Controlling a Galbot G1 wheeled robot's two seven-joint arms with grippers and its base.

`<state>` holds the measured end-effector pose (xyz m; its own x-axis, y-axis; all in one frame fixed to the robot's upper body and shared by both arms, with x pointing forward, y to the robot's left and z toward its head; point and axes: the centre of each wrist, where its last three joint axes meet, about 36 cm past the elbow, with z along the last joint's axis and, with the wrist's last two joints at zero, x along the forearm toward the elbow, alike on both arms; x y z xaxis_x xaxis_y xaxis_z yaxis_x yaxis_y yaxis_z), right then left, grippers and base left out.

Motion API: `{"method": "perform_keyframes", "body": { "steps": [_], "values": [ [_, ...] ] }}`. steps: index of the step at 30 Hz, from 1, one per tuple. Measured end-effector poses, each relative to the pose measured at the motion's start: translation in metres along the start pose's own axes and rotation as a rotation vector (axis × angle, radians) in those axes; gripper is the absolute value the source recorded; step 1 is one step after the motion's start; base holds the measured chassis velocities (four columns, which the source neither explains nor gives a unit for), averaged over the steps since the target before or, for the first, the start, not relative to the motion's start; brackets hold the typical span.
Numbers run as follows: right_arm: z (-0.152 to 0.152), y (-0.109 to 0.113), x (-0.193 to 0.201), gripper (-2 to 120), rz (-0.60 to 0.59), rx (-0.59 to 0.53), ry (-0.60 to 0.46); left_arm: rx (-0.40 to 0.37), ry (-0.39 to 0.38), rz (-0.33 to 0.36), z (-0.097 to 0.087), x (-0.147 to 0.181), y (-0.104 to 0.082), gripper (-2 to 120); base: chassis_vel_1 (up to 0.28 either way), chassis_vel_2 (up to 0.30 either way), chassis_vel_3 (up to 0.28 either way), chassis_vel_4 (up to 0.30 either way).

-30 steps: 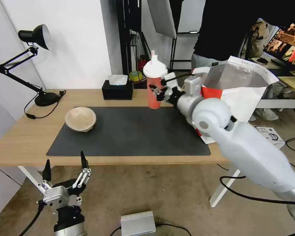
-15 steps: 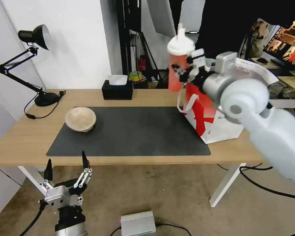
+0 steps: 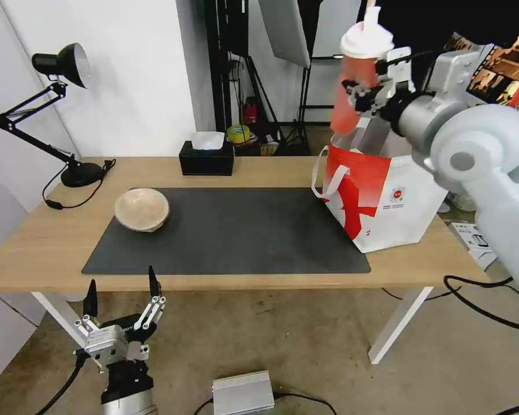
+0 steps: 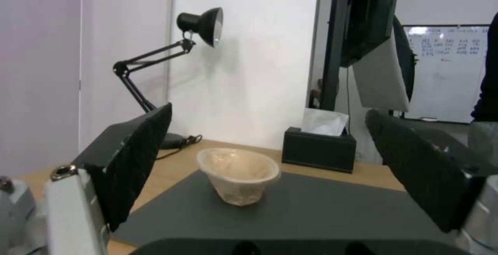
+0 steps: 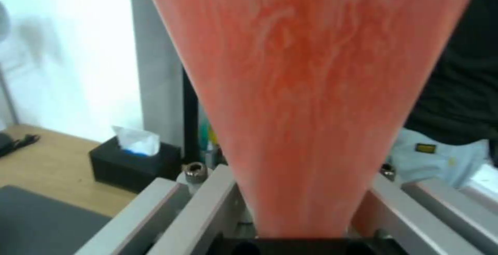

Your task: Pick up the trash from the table and place it into the takeout bag.

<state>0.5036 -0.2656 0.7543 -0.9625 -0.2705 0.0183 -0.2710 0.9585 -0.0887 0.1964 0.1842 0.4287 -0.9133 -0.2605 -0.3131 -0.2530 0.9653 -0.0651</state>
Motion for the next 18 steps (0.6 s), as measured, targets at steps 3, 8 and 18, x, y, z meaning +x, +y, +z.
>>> {"method": "perform_keyframes", "body": {
  "steps": [3,8,18],
  "values": [
    [-0.004,-0.006,0.000,6,0.026,0.000,-0.003,0.003,0.000,0.000,0.000,-0.001,0.001,100,0.000,0.000,0.000,0.000],
    [-0.004,-0.020,-0.004,6,0.086,0.005,0.010,0.015,0.000,-0.005,0.001,-0.002,-0.001,100,0.000,0.000,0.000,0.000],
    [0.015,-0.039,-0.014,6,0.176,0.054,0.049,0.020,0.001,0.003,0.003,-0.003,0.000,100,0.000,0.000,0.000,0.000]
  ]
}}
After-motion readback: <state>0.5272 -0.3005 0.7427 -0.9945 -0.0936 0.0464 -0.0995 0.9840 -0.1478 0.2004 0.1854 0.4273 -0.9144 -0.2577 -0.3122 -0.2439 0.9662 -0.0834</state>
